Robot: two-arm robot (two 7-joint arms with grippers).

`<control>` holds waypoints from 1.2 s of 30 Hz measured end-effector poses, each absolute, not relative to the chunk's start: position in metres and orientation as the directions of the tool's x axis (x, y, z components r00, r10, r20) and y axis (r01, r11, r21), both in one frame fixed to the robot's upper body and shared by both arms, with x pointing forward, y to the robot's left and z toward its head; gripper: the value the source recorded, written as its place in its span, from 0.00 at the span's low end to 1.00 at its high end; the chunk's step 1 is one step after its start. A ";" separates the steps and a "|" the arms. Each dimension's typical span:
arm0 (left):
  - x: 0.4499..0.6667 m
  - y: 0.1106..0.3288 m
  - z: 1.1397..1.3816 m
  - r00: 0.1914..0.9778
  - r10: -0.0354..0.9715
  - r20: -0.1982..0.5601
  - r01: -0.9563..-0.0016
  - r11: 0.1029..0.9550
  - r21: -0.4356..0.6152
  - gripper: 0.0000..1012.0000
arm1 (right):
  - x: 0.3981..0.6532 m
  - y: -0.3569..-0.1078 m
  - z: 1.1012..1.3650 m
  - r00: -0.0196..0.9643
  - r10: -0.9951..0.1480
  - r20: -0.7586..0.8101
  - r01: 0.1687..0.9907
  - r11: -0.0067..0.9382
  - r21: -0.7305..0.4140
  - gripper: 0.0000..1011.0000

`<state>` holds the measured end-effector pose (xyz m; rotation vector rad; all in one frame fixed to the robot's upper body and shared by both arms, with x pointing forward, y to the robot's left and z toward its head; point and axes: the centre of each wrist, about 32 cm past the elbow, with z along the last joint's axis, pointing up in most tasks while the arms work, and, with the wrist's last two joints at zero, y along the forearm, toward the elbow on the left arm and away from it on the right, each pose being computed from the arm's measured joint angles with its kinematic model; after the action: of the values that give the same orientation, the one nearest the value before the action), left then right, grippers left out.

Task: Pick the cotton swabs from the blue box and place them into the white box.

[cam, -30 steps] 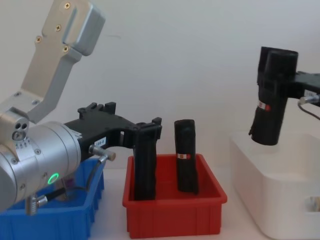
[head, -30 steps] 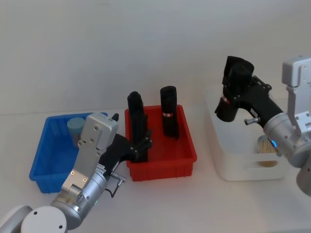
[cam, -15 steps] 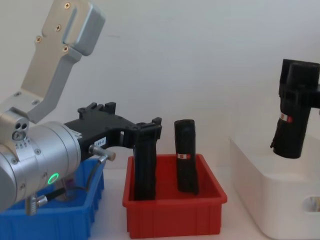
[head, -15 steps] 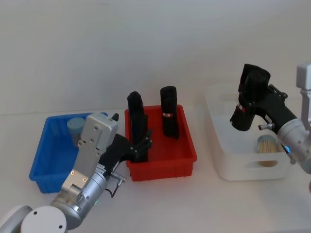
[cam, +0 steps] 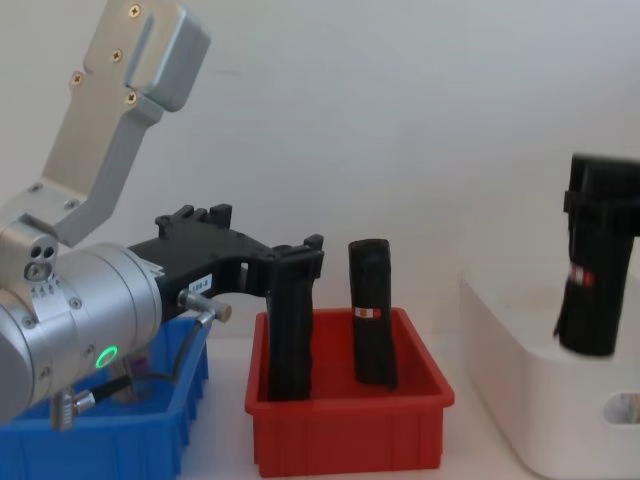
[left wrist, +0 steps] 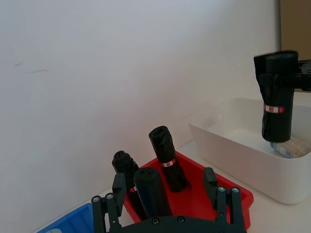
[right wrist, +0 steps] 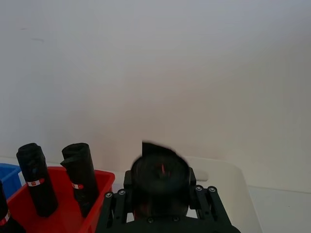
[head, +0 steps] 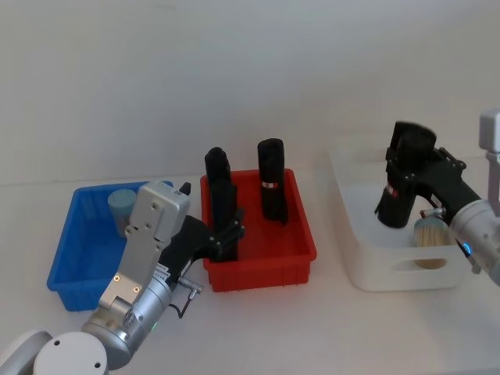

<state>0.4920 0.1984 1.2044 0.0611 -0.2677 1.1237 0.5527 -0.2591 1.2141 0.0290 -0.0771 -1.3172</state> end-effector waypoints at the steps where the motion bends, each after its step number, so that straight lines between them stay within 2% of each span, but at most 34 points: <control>1: 0.492 0.198 1.204 0.404 0.882 0.243 -0.897 0.434 -0.086 0.99 | 0.553 -0.259 1.214 0.249 -0.968 0.040 0.966 0.251 0.064 0.60; 4: 0.492 0.198 1.204 0.404 0.882 0.242 -0.897 0.434 -0.086 0.99 | 0.552 -0.260 1.213 0.248 -0.968 0.039 0.966 0.250 0.060 0.65; 8: 0.492 0.198 1.204 0.404 0.882 0.242 -0.897 0.434 -0.086 0.99 | 0.552 -0.261 1.212 0.248 -0.968 0.039 0.966 0.250 0.059 0.81; 15: 0.492 0.198 1.204 0.404 0.882 0.243 -0.897 0.434 -0.086 0.99 | 0.551 -0.262 1.211 0.248 -0.968 0.040 0.966 0.250 0.066 0.98; 36: 0.492 0.198 1.204 0.404 0.882 0.243 -0.897 0.434 -0.086 0.99 | 0.549 -0.263 1.211 0.249 -0.968 0.041 0.965 0.252 0.079 0.99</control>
<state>0.4920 0.1984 1.2044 0.0612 -0.2676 1.1237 0.5493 -0.2625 1.2113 0.0402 -0.0864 -1.3164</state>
